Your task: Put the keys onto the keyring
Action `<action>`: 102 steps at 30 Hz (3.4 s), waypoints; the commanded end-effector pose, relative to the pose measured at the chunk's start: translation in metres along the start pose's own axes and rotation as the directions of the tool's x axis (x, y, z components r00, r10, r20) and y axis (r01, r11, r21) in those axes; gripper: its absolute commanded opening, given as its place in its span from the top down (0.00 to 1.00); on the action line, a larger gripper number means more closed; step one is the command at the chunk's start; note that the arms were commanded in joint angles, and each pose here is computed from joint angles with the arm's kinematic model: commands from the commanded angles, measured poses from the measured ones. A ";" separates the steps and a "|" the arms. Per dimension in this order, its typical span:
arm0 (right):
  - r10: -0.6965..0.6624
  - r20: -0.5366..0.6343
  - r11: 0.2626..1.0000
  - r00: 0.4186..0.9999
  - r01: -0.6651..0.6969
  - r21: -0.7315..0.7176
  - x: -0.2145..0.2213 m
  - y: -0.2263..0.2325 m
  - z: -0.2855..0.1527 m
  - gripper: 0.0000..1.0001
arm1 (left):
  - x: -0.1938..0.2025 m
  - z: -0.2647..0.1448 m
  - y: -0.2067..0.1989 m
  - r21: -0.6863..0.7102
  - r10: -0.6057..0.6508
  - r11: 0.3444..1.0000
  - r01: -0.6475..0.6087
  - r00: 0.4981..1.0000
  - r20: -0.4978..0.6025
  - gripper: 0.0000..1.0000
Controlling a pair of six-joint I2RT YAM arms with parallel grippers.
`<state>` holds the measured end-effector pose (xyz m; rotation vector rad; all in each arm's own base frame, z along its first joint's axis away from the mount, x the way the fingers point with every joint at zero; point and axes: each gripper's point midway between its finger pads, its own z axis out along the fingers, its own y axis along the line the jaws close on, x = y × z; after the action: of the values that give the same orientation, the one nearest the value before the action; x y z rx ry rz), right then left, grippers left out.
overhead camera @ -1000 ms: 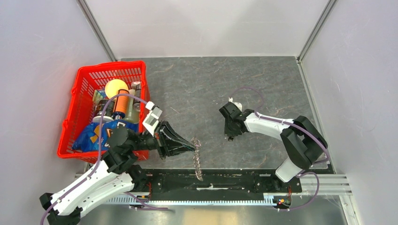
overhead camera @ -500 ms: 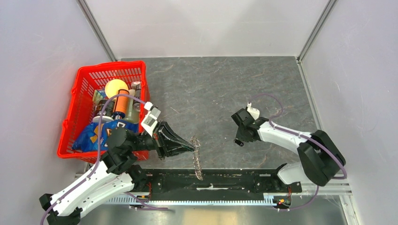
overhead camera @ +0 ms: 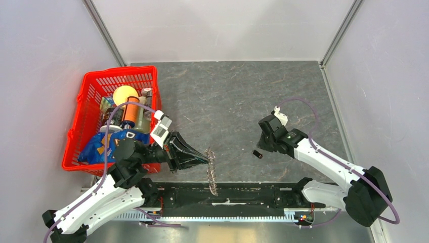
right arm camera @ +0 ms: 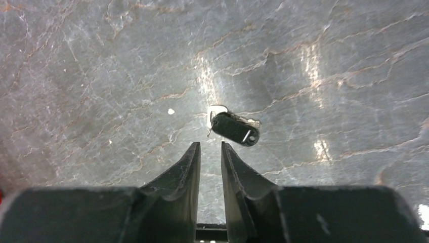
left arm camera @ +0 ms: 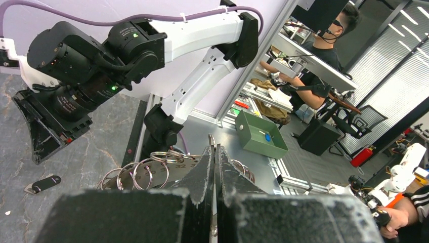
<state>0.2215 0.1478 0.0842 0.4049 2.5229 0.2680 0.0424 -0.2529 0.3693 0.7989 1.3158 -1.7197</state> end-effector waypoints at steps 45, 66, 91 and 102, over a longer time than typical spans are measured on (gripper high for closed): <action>0.089 -0.001 0.992 0.996 -0.088 0.085 0.038 0.016 0.043 0.77 | -0.002 -0.011 -0.015 0.025 0.044 0.999 -0.044 0.999 0.009 0.98; -0.011 0.057 0.999 0.998 0.009 0.032 0.016 0.027 0.020 1.00 | -0.003 -0.011 -0.016 0.021 0.043 0.999 -0.043 0.999 0.011 0.98; -0.681 0.188 0.380 0.708 0.561 -0.735 0.025 0.122 -0.183 1.00 | -0.011 -0.009 -0.034 0.082 0.037 0.996 -0.035 0.999 -0.016 0.98; -0.730 0.396 0.038 0.558 0.611 -0.791 0.022 0.142 -0.250 1.00 | -0.007 -0.006 -0.046 0.167 0.018 0.986 -0.005 0.997 -0.073 0.98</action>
<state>0.1144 0.2558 0.2946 -1.0921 2.0682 1.0854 0.0213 -0.2459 0.3681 0.9060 1.3389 -1.7692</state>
